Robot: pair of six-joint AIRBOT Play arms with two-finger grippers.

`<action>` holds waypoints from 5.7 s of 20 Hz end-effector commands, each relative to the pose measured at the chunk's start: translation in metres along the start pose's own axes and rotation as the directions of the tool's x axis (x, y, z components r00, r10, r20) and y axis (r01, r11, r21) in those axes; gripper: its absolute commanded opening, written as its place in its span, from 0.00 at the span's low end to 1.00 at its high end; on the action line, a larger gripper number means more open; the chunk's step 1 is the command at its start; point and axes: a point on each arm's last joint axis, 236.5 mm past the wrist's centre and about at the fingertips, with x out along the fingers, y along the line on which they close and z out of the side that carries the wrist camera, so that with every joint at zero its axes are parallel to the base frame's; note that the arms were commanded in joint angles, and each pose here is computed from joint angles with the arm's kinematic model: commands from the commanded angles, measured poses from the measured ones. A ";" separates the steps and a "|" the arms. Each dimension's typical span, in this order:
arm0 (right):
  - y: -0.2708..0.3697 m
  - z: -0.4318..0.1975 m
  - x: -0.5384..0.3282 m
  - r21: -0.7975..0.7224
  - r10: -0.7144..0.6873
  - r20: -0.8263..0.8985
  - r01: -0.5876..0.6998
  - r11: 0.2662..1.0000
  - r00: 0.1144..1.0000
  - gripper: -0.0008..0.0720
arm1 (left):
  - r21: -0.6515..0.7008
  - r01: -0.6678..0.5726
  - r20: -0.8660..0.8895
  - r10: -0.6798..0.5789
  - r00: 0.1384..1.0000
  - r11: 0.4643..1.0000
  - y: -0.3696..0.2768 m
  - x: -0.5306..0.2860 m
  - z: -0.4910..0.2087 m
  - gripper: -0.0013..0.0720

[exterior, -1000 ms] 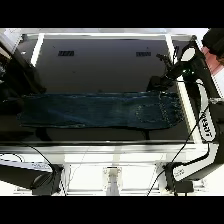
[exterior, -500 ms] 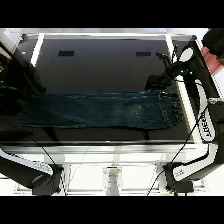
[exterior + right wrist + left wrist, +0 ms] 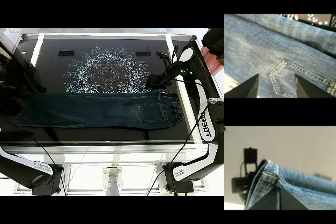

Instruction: Fold the clothes and pants, and hang the long-sleeved shirts on hangers.

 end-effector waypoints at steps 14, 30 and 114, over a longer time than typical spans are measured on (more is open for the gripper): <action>0.026 -0.008 0.011 -0.092 0.011 -0.046 -0.015 0.996 0.999 0.62 | 0.056 -0.300 0.029 0.299 0.954 0.952 0.072 -0.069 0.008 0.57; 0.047 -0.040 0.023 -0.185 -0.050 -0.186 0.015 0.983 0.981 0.80 | -0.324 -0.042 -0.347 -0.077 0.935 0.945 0.136 -0.119 -0.163 0.69; 0.137 -0.042 0.166 -0.118 0.209 -0.266 -0.247 0.962 0.941 0.76 | 0.081 0.426 -0.654 -0.274 0.705 0.901 -0.251 -0.035 -0.212 0.67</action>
